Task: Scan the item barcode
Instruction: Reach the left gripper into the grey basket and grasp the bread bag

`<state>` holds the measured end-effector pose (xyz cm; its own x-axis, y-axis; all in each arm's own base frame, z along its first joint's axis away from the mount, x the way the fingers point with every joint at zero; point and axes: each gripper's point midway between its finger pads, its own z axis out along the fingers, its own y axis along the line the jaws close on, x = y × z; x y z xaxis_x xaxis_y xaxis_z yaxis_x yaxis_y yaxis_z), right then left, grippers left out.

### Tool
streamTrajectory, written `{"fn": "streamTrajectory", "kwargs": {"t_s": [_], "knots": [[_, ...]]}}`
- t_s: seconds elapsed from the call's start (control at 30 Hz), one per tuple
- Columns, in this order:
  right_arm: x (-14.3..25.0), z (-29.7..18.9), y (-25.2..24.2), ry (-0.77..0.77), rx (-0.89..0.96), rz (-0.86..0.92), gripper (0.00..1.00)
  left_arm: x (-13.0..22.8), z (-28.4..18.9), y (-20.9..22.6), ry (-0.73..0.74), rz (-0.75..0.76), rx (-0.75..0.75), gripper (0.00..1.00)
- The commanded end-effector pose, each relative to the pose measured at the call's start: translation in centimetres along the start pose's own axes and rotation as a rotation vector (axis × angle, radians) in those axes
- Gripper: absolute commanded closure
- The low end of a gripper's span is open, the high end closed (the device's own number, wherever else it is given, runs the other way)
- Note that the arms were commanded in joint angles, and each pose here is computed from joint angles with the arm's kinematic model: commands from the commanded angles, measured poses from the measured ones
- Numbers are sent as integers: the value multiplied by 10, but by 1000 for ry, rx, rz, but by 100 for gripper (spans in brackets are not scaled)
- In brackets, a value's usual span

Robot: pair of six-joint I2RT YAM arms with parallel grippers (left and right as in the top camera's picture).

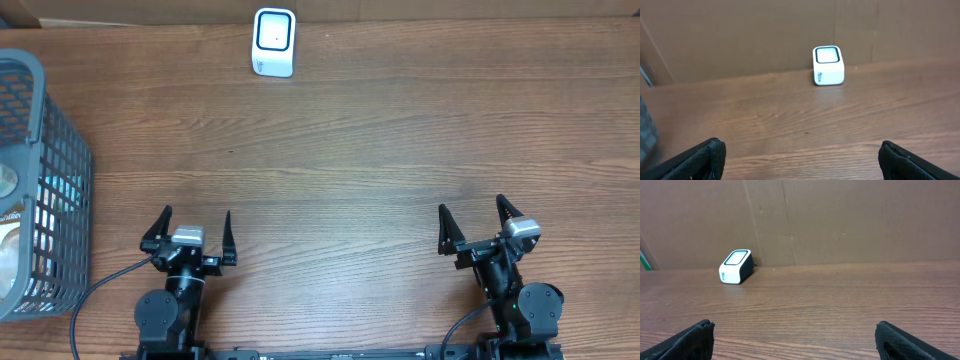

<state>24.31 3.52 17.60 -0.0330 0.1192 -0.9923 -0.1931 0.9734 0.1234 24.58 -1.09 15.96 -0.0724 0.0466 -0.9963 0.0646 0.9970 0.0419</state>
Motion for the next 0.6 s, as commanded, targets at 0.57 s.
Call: {"fn": "streamTrajectory", "kwargs": {"t_s": [0.57], "knots": [[2, 0, -2, -2, 8, 1, 0, -255, 51, 0, 417, -179, 78, 0]]}}
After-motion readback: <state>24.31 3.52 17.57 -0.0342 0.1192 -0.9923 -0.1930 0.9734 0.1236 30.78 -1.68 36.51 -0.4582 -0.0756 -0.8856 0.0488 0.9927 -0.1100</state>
